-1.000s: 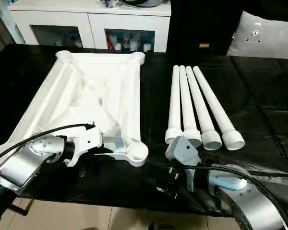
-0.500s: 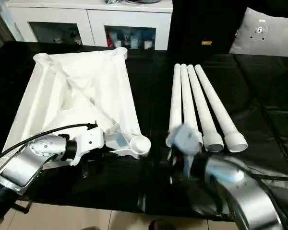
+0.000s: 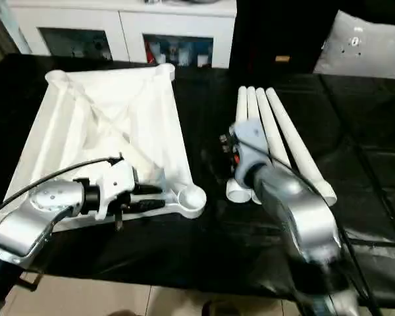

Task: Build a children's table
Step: Move table base, then pick table leg

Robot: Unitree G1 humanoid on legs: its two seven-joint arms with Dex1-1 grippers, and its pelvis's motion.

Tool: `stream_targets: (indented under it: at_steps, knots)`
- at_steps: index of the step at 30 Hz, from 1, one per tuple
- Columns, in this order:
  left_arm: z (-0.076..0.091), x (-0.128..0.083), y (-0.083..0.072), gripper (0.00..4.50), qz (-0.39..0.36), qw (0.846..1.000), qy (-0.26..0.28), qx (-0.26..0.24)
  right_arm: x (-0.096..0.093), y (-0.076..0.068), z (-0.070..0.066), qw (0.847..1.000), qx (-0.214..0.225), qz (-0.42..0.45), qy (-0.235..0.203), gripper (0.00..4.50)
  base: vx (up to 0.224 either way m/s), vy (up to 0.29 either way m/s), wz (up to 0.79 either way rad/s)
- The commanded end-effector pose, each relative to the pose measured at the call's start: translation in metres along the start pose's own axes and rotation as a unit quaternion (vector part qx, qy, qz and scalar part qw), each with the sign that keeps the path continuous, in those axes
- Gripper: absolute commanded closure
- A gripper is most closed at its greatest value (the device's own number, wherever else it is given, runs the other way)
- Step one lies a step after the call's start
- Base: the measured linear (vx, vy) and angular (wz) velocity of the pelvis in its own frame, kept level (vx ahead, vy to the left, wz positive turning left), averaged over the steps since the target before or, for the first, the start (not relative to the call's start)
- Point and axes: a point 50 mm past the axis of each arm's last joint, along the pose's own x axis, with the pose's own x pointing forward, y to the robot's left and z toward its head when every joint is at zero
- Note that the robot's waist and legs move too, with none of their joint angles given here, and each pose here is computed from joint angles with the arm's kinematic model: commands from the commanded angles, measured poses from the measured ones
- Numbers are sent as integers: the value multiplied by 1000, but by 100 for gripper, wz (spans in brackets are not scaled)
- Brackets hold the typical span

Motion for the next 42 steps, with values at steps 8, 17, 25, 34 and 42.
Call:
stream_targets:
  at_steps: [8,17,25,34,42]
  knots:
    - [12,0,-7,262,17,1000,-7,1,22,-12,-12,992,23,-83,95,0,0,0,0]
    - [13,2,-9,262,18,1000,-1,4,27,-16,-18,988,39,-88,120,0,0,0,0]
    - [13,4,-10,262,15,1000,3,7,28,-8,-33,984,68,-40,160,0,0,0,0]
    - [15,8,-12,260,12,1000,-3,9,26,-12,-38,979,82,-27,187,67,0,0,0]
    - [15,9,-13,260,10,1000,-5,9,24,-15,-39,973,94,-23,208,125,0,0,0]
